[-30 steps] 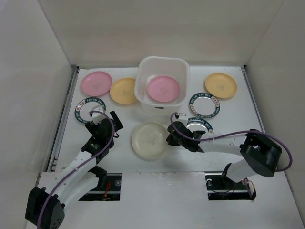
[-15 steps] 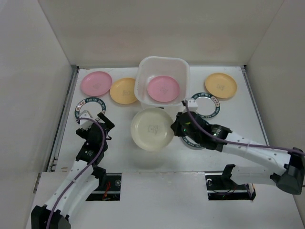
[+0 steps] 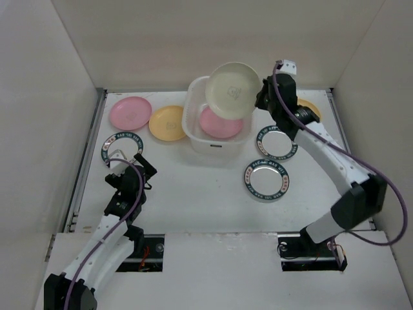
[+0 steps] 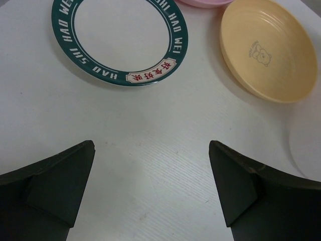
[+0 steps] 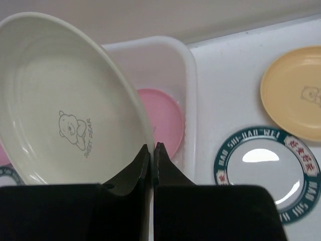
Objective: Place the plates into the plastic bin on the countertop
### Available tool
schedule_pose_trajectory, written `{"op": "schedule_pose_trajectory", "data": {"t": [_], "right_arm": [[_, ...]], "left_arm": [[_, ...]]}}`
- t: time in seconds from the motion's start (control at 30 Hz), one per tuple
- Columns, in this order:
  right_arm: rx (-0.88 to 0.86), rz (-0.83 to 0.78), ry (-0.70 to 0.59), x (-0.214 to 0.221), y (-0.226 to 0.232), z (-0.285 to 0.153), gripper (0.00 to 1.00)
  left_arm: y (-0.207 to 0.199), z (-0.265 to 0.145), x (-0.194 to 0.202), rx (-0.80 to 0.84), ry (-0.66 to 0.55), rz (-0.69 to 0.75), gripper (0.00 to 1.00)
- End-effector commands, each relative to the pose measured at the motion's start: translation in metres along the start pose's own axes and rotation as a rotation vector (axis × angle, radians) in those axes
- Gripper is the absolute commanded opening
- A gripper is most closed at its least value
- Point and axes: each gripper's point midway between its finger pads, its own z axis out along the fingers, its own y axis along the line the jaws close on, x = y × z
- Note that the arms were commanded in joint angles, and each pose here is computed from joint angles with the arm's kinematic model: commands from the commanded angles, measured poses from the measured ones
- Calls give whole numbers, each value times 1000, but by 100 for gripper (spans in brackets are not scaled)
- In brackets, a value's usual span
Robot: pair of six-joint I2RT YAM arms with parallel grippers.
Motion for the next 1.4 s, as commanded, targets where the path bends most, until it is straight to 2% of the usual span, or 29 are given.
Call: {"op": "schedule_pose_trajectory", "data": {"t": [0.0,0.27,0.53,0.63,0.7,0.77,0.93,1.1,1.37], "right_arm": [[-71,-42,-6,-9,26,42,0],[-11,-111,94,42,28,122,2],[37,-152,186,95,13,156,8],[39,-163,190,100,12,160,21],[36,-161,182,99,13,161,38],[25,-163,168,95,14,159,46],[-26,-158,82,60,23,129,61],[-120,-138,-29,22,31,63,75],[-301,-27,-79,45,21,-31,79]], "left_arm": [[-2,0,-3,17,-17,-38,100],[1,1,-2,8,-16,-42,100],[0,3,1,6,-2,-47,100],[-1,2,3,16,8,-40,100],[1,2,2,8,8,-35,100],[3,4,2,-6,14,-30,100],[8,8,0,-38,16,-60,100],[15,18,-11,-86,-14,-172,100],[29,50,-16,-106,-5,-451,97]]}}
